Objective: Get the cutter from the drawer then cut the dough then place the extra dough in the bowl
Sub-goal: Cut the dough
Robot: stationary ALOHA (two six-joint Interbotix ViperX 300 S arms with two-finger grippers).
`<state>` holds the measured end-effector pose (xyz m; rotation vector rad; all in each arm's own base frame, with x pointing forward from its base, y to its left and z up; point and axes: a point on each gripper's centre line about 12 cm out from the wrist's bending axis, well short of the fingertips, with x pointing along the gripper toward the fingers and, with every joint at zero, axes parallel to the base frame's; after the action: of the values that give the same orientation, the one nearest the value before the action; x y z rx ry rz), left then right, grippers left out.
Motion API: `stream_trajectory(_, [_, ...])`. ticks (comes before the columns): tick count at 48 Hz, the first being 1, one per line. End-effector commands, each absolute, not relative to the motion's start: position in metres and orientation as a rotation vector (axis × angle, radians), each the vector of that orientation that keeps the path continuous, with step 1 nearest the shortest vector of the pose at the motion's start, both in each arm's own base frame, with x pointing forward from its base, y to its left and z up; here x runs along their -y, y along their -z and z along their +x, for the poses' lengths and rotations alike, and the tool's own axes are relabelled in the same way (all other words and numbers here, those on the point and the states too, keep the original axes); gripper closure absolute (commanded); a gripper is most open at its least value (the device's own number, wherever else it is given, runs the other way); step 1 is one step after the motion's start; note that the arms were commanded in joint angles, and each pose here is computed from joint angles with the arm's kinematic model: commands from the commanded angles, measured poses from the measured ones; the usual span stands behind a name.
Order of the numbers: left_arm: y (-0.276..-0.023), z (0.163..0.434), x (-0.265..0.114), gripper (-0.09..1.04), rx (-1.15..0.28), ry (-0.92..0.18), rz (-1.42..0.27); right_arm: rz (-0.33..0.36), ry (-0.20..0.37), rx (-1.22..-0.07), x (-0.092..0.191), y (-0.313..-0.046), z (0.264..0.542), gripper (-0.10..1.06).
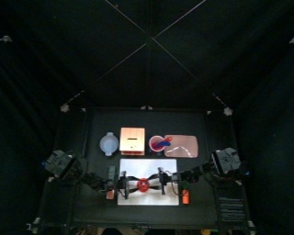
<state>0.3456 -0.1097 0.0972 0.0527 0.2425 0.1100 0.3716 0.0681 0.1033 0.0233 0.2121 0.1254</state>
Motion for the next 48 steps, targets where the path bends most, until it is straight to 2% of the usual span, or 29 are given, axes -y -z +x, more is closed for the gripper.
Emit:
stream_trajectory(1, [-0.103,0.351,0.111,0.14,-0.218,-0.113,0.040,0.055,-0.094,-0.172,-0.066,-0.118,0.375,0.18])
stream_trajectory(6, [-0.102,0.352,0.111,0.14,-0.219,-0.114,0.041,0.078,-0.057,-0.173,-0.063,-0.119,0.376,0.18])
stream_trajectory(25, [-0.097,0.353,0.106,0.14,-0.240,-0.132,0.040,0.042,-0.101,-0.224,-0.075,-0.113,0.376,0.20])
stream_trajectory(39, [-0.092,0.357,0.100,0.14,-0.285,-0.137,0.030,0.040,-0.106,-0.239,-0.077,-0.108,0.376,0.36])
stream_trajectory(44, [-0.093,0.357,0.100,0.15,-0.284,-0.139,0.027,0.039,-0.106,-0.245,-0.077,-0.108,0.376,0.39])
stream_trajectory(48, [-0.093,0.356,0.100,0.20,-0.288,-0.139,0.027,0.037,-0.108,-0.253,-0.077,-0.107,0.376,0.40])
